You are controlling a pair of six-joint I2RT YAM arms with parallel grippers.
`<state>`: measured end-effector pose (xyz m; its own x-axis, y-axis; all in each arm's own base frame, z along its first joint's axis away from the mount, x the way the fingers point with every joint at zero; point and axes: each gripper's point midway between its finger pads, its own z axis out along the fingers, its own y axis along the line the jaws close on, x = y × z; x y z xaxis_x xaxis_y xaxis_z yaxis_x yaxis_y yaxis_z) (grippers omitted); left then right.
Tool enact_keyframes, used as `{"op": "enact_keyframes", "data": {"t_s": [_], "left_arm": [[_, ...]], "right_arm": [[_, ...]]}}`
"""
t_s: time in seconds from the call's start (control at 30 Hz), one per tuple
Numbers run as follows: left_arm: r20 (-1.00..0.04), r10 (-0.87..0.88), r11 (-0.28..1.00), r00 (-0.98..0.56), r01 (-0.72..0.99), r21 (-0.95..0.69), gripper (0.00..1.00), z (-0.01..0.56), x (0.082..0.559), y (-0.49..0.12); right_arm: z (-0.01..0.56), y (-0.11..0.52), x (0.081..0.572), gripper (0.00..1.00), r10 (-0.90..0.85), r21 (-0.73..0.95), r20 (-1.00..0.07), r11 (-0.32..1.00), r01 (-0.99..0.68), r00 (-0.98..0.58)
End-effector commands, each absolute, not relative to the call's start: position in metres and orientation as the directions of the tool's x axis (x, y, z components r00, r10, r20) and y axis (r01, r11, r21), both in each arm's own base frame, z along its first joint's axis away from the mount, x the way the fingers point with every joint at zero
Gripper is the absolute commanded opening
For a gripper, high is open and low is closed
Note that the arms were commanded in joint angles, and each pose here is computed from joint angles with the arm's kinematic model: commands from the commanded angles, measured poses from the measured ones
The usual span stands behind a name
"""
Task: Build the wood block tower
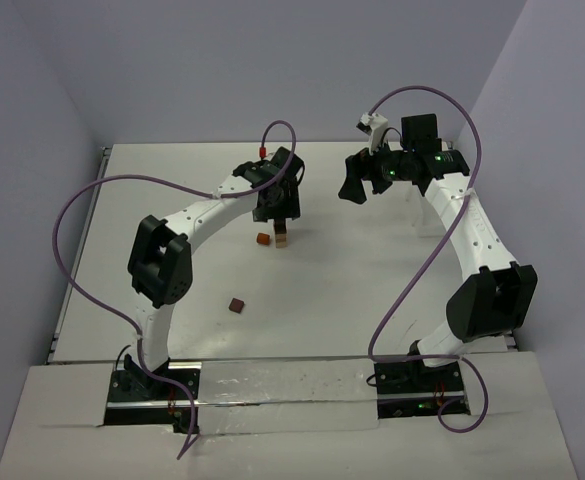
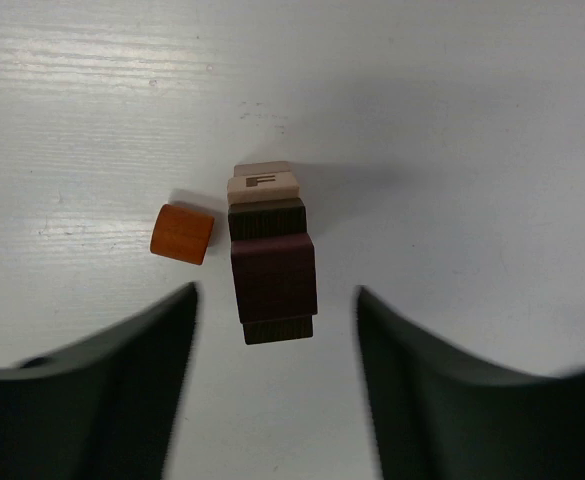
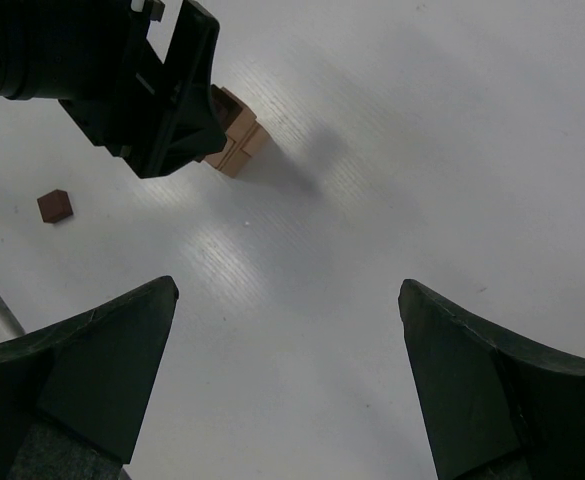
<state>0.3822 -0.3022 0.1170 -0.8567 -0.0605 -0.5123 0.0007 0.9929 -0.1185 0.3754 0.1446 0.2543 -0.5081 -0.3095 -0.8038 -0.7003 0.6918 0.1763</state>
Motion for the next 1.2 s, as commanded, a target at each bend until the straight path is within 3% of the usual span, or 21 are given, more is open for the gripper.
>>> {"op": "enact_keyframes", "data": {"t_s": [0.0, 0.1, 0.27, 0.4, 0.57, 0.67, 0.93, 1.17], "left_arm": [[-0.550, -0.087, 0.987, -0.831, 0.005, -0.163, 0.84, 0.136, 0.395, -0.309], [-0.554, -0.087, 0.986, -0.828, 0.007, -0.166, 0.93, 0.139, 0.395, -0.308], [-0.586, -0.076, 0.984, -0.807, 0.035, -0.176, 0.96, 0.160, 0.398, -0.308], [-0.668, -0.022, 0.948, -0.744, 0.196, -0.249, 0.96, 0.230, 0.400, -0.309], [-0.707, -0.155, 0.782, -0.690, 0.351, -0.514, 0.98, 0.320, 0.398, -0.255], [-0.705, -0.271, 0.778, -0.655, 0.283, -0.562, 0.97, 0.336, 0.406, -0.195], [-0.671, -0.454, 0.821, -0.586, 0.017, -0.570, 0.93, 0.302, 0.391, -0.086], [-0.697, -0.507, 0.829, -0.508, -0.064, -0.556, 0.93, 0.302, 0.379, -0.053]], "right_arm": [[0.271, 0.146, 0.380, 1.00, -0.297, 0.169, -0.825, 0.683, -0.710, -0.482], [0.271, 0.147, 0.379, 1.00, -0.298, 0.172, -0.824, 0.680, -0.713, -0.482], [0.274, 0.149, 0.377, 1.00, -0.293, 0.177, -0.828, 0.672, -0.719, -0.477], [0.292, 0.155, 0.368, 1.00, -0.270, 0.174, -0.860, 0.640, -0.748, -0.432], [0.303, 0.171, 0.346, 1.00, -0.268, 0.164, -0.887, 0.581, -0.797, -0.377], [0.295, 0.196, 0.322, 1.00, -0.333, 0.155, -0.866, 0.529, -0.834, -0.372], [0.209, 0.317, 0.251, 0.99, -0.641, 0.122, -0.680, 0.379, -0.917, -0.355], [0.119, 0.391, 0.212, 0.84, -0.799, 0.061, -0.490, 0.367, -0.928, -0.348]]}}
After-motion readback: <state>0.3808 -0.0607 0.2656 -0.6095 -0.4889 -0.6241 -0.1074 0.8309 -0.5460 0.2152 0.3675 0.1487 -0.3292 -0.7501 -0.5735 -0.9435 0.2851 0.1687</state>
